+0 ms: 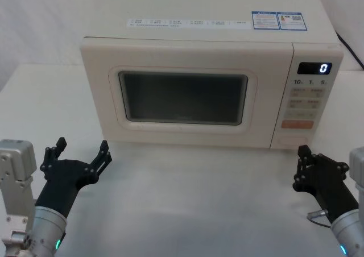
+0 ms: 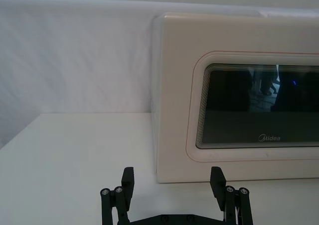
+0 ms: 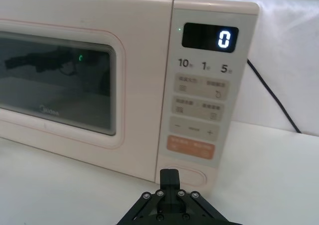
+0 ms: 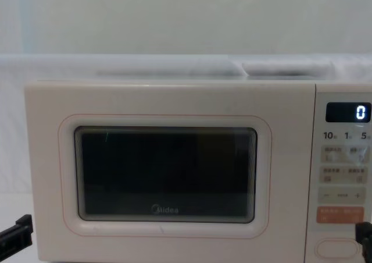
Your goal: Press the button to open the microwave door with one hand; close the microwave door with the other hand.
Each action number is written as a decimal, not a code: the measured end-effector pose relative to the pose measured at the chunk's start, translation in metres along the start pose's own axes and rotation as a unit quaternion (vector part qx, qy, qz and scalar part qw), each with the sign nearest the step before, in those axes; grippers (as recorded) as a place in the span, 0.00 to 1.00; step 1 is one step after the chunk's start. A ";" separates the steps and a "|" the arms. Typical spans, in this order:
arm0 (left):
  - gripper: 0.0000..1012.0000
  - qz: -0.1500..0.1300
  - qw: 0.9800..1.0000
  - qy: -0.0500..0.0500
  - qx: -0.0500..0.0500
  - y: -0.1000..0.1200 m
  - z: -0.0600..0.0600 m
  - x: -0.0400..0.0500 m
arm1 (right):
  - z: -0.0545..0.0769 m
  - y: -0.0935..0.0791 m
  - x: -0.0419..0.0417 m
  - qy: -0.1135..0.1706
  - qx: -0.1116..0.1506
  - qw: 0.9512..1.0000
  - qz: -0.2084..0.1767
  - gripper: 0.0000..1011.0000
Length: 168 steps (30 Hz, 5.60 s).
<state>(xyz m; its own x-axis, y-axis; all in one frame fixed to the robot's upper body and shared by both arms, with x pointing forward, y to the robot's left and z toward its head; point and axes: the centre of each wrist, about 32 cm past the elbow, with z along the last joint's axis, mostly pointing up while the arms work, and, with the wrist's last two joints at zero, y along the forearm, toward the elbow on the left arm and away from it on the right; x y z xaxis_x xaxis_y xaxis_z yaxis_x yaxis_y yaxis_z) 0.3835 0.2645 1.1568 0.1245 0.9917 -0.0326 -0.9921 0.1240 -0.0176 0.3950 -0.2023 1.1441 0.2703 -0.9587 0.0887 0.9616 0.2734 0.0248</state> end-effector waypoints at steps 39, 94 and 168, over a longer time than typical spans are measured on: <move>0.99 0.000 1.000 0.000 0.000 0.000 0.000 0.0000 | -0.028 0.039 0.0348 0.010 -0.028 1.000 0.004 0.00; 0.99 0.000 1.000 0.000 0.000 0.000 0.000 0.0000 | -0.034 0.073 0.0308 0.007 -0.056 0.998 -0.016 0.00; 0.99 0.000 1.000 0.000 0.000 0.000 0.000 0.0000 | -0.036 0.087 0.0396 0.016 -0.037 0.999 -0.029 0.00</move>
<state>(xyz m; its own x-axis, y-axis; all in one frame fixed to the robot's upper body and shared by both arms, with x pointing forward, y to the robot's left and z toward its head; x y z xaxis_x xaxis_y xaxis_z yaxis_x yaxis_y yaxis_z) 0.3835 0.2645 1.1568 0.1245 0.9917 -0.0327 -0.9921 0.1240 -0.0176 0.4912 -0.2193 1.1139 0.2143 -0.9751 0.0567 0.9763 0.2119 -0.0446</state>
